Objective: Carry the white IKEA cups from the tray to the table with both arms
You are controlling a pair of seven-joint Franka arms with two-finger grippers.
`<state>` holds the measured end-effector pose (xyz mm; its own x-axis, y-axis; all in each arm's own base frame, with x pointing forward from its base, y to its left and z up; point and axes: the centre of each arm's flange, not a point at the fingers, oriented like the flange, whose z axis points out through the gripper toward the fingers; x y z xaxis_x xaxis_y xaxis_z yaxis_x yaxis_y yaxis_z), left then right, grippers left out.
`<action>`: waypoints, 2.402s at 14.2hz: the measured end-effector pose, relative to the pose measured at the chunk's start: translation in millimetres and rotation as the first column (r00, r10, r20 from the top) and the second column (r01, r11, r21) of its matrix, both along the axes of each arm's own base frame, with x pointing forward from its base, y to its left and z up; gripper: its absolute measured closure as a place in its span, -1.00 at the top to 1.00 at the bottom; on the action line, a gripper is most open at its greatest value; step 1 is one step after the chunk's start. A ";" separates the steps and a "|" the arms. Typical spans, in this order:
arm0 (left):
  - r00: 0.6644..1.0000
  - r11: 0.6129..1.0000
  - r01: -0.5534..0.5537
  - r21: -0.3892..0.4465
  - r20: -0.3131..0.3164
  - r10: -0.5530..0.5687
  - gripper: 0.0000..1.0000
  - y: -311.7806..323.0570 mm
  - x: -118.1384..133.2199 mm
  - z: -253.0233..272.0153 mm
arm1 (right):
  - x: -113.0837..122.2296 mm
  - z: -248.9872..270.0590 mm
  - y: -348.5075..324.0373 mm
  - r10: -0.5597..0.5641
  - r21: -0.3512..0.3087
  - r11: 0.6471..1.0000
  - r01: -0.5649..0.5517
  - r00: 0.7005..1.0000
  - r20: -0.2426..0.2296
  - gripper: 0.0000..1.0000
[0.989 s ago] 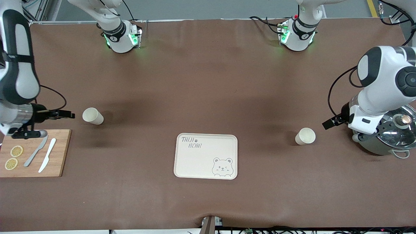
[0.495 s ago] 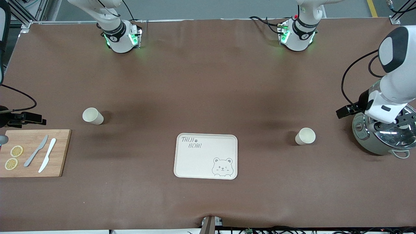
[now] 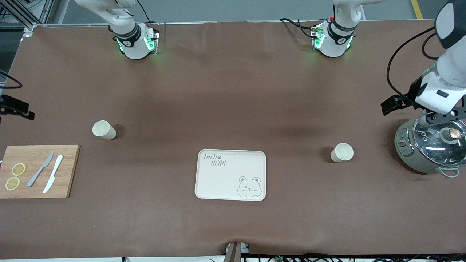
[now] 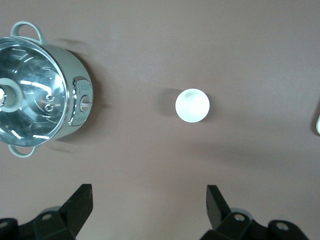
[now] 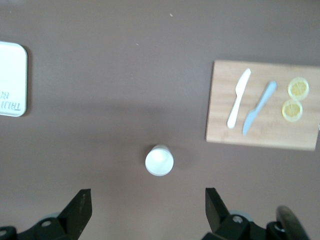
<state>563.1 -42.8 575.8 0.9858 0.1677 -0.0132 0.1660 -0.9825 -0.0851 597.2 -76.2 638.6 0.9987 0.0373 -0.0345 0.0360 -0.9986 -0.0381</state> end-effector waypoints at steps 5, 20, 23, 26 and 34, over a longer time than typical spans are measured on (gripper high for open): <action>0.999 0.999 0.044 -0.003 0.027 -0.044 1.00 7.3 -2.6 42.8 | -30.7 9.1 15.1 -0.212 0.006 0.977 0.212 0.977 0.002 1.00; 0.998 0.999 0.050 -0.008 0.051 -0.049 1.00 24.3 -13.5 82.7 | -78.7 15.9 25.2 -0.225 -0.071 0.971 0.229 0.973 0.060 1.00; 0.995 0.996 0.087 -0.006 0.039 -0.087 1.00 20.1 -24.8 88.8 | -78.2 16.3 25.1 -0.225 -0.068 0.971 0.229 0.972 0.065 1.00; 0.995 0.996 0.092 -0.008 0.035 -0.092 1.00 19.2 -36.7 90.2 | -78.1 15.8 21.3 -0.232 -0.068 0.969 0.237 0.970 0.065 1.00; 0.995 0.996 0.078 -0.032 0.060 -0.076 1.00 29.8 -40.7 94.5 | -77.9 15.8 21.3 -0.228 -0.067 0.970 0.232 0.972 0.066 1.00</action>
<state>522.4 -13.0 670.3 0.9950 0.0918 0.0402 0.0936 -0.9947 -0.0434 519.3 -54.9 654.4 0.9806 -0.1938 0.0287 -0.1947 -0.9804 0.0315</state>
